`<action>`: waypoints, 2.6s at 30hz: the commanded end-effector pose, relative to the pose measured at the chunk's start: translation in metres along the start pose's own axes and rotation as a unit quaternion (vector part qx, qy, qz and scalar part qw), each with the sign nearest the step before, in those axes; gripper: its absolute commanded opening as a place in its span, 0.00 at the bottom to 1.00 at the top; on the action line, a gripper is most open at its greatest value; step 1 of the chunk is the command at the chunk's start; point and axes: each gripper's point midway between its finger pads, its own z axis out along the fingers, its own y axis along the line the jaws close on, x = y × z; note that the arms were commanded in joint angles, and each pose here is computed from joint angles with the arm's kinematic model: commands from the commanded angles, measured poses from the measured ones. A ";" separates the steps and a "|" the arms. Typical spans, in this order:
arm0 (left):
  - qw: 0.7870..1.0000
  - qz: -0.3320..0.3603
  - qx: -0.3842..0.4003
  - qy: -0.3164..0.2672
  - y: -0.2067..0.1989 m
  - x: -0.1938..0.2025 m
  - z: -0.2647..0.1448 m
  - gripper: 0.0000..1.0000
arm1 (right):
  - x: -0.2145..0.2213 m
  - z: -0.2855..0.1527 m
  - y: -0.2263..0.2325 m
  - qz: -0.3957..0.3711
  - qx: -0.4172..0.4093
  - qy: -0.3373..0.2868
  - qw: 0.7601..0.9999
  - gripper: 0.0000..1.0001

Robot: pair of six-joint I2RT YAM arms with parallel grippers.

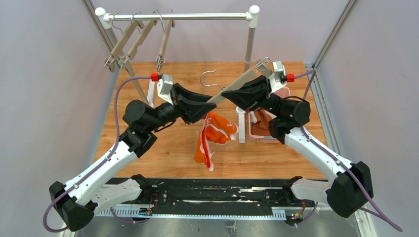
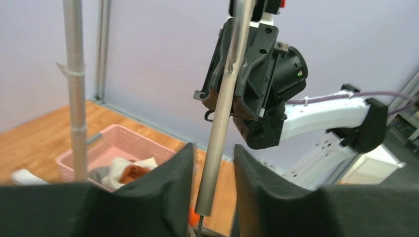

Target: Remove the underwear clipped to the hanger

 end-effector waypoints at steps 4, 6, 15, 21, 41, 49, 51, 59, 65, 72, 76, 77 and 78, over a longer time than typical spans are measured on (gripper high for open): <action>1.000 0.007 -0.011 -0.020 -0.001 -0.002 -0.013 0.79 | -0.027 0.005 0.017 -0.072 -0.014 -0.017 0.997 0.01; 1.000 0.010 -0.018 -0.019 0.002 0.003 -0.018 0.86 | -0.031 0.005 0.022 -0.069 -0.020 -0.021 0.997 0.01; 0.999 0.032 0.015 -0.003 -0.010 0.019 -0.032 0.85 | -0.036 0.005 0.030 -0.058 -0.032 -0.035 0.997 0.01; 0.999 0.033 0.010 -0.019 -0.010 0.015 -0.034 0.49 | -0.034 0.003 0.030 -0.054 -0.029 -0.032 0.998 0.01; 0.997 0.062 0.028 -0.046 -0.021 -0.025 -0.016 0.56 | -0.025 -0.002 0.028 -0.053 -0.012 -0.008 0.998 0.01; 0.997 0.046 0.049 -0.022 -0.021 -0.015 -0.004 0.47 | -0.024 0.000 0.029 -0.051 -0.016 -0.006 0.999 0.01; 0.998 0.042 0.050 -0.015 -0.019 -0.011 -0.001 0.46 | -0.023 0.001 0.029 -0.049 -0.017 -0.004 0.999 0.01; 0.997 0.037 0.064 0.007 -0.019 -0.005 0.005 0.14 | -0.019 0.002 0.027 -0.045 -0.016 0.006 0.999 0.01; 0.997 0.044 0.065 0.012 -0.022 -0.006 0.002 0.24 | -0.011 -0.002 0.023 -0.045 -0.005 0.019 0.999 0.01; 0.996 0.047 0.080 0.015 -0.028 -0.007 0.001 0.40 | -0.009 -0.003 0.024 -0.043 -0.006 0.024 0.999 0.01; 0.995 0.051 0.081 0.013 -0.030 -0.009 0.000 0.42 | -0.010 -0.003 0.025 -0.044 -0.006 0.027 0.999 0.01; 0.995 0.051 0.082 0.013 -0.030 -0.010 0.000 0.43 | -0.009 -0.003 0.025 -0.044 -0.006 0.028 0.999 0.01; 0.995 0.053 0.083 0.012 -0.031 -0.011 0.000 0.43 | -0.009 -0.003 0.026 -0.043 -0.006 0.029 0.999 0.01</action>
